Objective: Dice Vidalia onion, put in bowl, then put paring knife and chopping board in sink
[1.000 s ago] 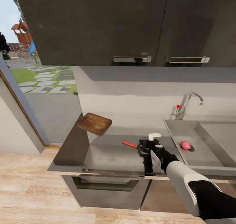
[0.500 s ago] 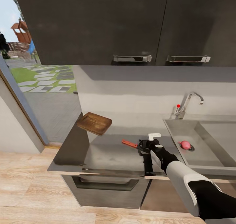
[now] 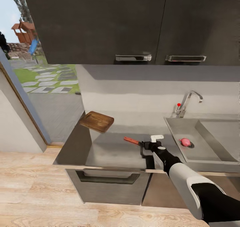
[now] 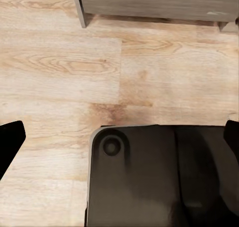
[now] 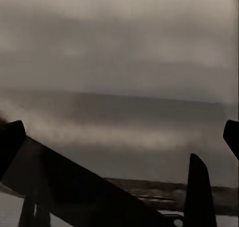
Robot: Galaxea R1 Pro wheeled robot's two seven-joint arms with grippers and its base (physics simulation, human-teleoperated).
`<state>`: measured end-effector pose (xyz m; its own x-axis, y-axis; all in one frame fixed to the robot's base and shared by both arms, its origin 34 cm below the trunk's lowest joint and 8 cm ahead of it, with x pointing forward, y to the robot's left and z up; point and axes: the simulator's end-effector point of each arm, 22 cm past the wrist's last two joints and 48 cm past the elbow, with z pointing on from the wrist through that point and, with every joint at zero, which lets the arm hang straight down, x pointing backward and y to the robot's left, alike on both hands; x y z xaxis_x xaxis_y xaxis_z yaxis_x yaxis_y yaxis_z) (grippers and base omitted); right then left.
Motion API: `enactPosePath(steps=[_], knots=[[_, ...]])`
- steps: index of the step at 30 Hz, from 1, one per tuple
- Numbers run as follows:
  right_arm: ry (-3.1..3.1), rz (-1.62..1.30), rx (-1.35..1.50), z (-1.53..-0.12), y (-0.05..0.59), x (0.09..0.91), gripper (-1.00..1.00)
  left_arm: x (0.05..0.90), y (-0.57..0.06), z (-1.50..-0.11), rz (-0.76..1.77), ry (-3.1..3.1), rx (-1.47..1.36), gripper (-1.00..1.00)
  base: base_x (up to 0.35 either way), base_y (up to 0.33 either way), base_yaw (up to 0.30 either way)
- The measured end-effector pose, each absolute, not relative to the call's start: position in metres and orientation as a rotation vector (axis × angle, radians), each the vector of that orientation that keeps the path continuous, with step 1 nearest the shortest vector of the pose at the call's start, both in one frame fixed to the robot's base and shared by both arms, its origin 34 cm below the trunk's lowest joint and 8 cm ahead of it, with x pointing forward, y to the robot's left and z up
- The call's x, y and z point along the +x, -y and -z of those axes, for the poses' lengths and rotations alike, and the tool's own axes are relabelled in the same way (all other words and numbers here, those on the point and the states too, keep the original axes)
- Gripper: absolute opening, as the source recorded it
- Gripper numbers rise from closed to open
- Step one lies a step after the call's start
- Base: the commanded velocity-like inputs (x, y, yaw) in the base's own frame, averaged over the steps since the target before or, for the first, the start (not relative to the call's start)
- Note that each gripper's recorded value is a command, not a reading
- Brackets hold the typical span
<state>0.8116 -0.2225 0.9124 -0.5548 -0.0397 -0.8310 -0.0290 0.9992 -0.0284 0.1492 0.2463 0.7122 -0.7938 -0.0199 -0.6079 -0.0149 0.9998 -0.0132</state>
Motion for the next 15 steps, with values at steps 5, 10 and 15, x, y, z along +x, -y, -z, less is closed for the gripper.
enactPosePath(steps=[5, 10, 15], knots=[[-2.159, 0.015, -0.047, -0.9125, 0.2231, 0.8114, 1.00, 0.1489, -0.2463, -0.7122, 0.010, -2.488, -0.024, 1.00, -0.067, 0.000, 0.000], [-2.159, 0.015, -0.047, -0.9126, 0.2234, 0.8114, 1.00, 0.1489, -0.2463, -0.7122, 0.010, -2.488, -0.024, 1.00, -0.014, 0.000, 0.000], [-2.160, 0.014, -0.047, -0.9126, 0.2226, 0.8113, 1.00, 0.1489, -0.2463, -0.7122, 0.010, -2.488, -0.024, 1.00, -0.001, 0.000, 0.000]])
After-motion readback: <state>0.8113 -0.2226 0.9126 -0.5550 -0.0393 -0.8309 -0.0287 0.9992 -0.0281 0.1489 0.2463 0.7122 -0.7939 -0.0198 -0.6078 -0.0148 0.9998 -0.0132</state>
